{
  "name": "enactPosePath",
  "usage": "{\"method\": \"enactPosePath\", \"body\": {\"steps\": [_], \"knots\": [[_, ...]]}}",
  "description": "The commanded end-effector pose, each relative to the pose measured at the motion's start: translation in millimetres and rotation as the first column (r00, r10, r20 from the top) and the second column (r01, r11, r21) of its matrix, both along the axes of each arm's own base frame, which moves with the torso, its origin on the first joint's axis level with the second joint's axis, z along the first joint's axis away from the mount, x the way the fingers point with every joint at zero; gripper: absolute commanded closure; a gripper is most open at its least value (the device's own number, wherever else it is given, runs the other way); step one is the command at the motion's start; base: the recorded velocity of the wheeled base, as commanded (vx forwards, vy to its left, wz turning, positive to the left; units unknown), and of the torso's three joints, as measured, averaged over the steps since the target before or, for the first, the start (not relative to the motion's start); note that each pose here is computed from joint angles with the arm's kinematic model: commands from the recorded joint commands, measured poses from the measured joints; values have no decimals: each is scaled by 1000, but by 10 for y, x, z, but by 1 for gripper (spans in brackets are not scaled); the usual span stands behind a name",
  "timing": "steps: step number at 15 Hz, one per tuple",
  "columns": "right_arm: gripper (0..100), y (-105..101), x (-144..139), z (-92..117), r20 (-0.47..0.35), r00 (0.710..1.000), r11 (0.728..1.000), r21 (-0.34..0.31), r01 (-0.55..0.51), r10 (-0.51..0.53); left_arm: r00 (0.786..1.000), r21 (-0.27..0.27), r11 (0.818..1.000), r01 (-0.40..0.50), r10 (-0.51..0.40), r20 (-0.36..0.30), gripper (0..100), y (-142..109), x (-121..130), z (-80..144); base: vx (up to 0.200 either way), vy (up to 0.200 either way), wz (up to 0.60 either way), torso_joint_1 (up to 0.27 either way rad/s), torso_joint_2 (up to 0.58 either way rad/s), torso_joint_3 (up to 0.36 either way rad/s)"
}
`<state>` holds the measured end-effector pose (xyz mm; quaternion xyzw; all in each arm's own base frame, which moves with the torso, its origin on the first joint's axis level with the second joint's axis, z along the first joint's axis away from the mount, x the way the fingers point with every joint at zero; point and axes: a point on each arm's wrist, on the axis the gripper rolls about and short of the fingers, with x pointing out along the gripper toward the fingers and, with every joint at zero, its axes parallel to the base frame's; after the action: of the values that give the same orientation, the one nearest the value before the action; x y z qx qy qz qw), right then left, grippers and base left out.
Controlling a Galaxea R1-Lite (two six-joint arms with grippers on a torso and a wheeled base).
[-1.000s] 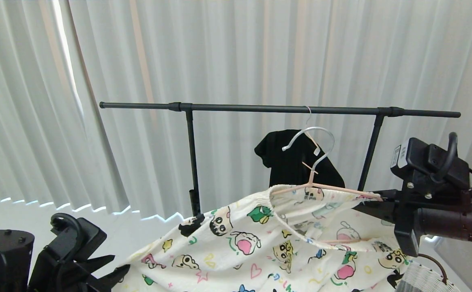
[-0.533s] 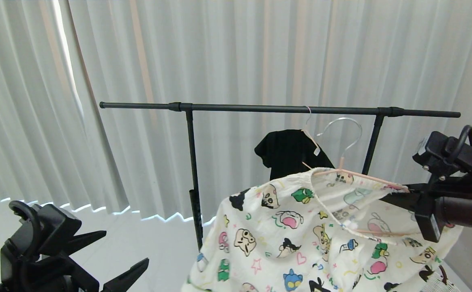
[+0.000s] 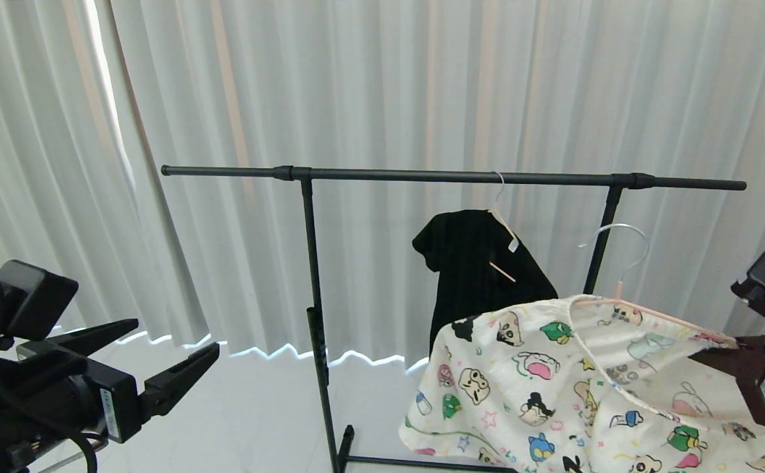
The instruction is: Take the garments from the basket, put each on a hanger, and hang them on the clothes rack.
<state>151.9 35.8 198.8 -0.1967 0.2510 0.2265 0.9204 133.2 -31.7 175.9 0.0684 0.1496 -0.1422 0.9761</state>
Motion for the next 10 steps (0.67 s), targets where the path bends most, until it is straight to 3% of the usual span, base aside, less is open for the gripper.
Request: {"method": "enactPosePath", "body": {"steps": [1,5,10], "knots": [[100,-107,-126,-4,3,998,998,-9,66,-66,998,8,998,-59,59,-8,0,57,37,-10,0,0,0,0,0,0],[100,-267,-283,-1,-16,972,970,-69,232,-234,990,21,990,-137,137,-27,0,159,86,-42,0,0,0,0,0,0],[100,-428,-391,-24,-54,924,923,-91,373,-379,988,27,988,-149,150,-30,0,174,108,-43,0,0,0,0,0,0]]}}
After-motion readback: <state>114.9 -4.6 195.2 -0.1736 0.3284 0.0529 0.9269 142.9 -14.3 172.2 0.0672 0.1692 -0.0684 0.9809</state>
